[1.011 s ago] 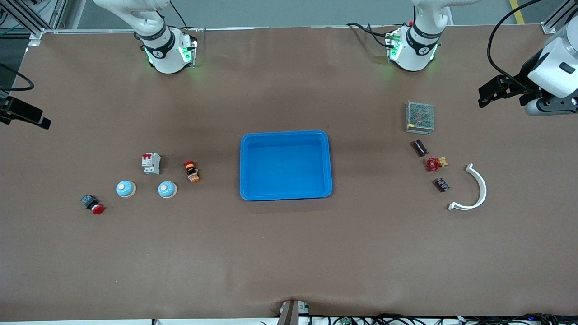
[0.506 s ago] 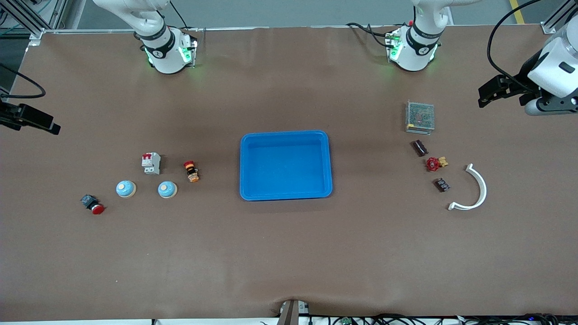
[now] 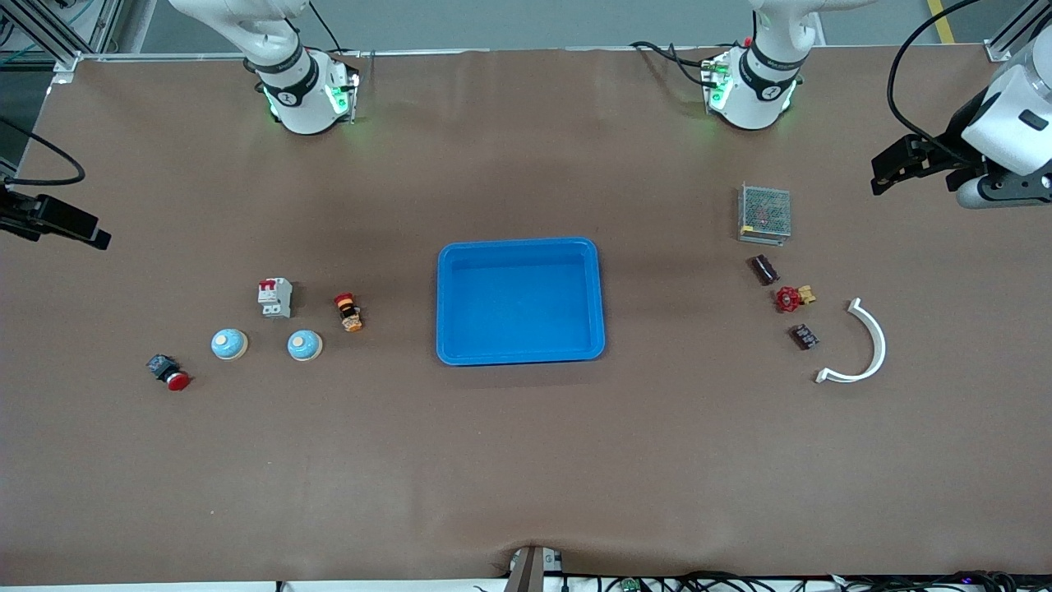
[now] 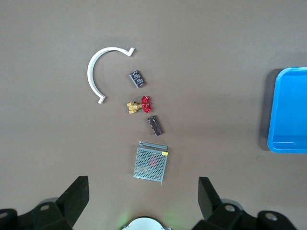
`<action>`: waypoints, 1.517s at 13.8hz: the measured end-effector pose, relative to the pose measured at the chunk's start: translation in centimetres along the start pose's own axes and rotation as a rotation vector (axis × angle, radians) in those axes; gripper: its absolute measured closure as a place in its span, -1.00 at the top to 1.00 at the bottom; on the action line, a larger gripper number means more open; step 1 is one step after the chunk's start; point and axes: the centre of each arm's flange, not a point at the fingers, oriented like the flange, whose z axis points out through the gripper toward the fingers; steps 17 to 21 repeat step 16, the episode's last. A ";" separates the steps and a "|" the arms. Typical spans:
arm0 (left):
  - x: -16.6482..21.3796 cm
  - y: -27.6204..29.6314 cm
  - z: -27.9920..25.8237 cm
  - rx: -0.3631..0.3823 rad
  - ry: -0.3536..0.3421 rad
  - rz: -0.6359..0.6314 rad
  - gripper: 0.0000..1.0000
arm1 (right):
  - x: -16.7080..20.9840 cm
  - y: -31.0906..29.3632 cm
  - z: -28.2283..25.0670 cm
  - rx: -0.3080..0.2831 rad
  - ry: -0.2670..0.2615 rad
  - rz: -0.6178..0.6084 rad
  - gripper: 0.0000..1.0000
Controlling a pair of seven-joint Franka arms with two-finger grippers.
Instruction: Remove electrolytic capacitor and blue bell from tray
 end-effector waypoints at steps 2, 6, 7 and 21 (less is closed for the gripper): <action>0.0 0.0 0.0 0.000 0.001 0.000 1.00 | -0.7 0.1 0.0 0.001 0.004 0.000 1.00; -0.1 0.0 -0.2 0.000 0.005 0.002 1.00 | -1.3 0.1 -0.3 0.002 0.006 0.000 1.00; -0.1 0.0 -0.3 0.000 0.005 0.002 1.00 | -1.3 0.1 -0.3 0.002 0.006 0.000 1.00; -0.1 -0.2 -1.3 -0.003 0.027 -0.002 1.00 | -1.2 0.4 0.0 -0.029 0.009 0.001 1.00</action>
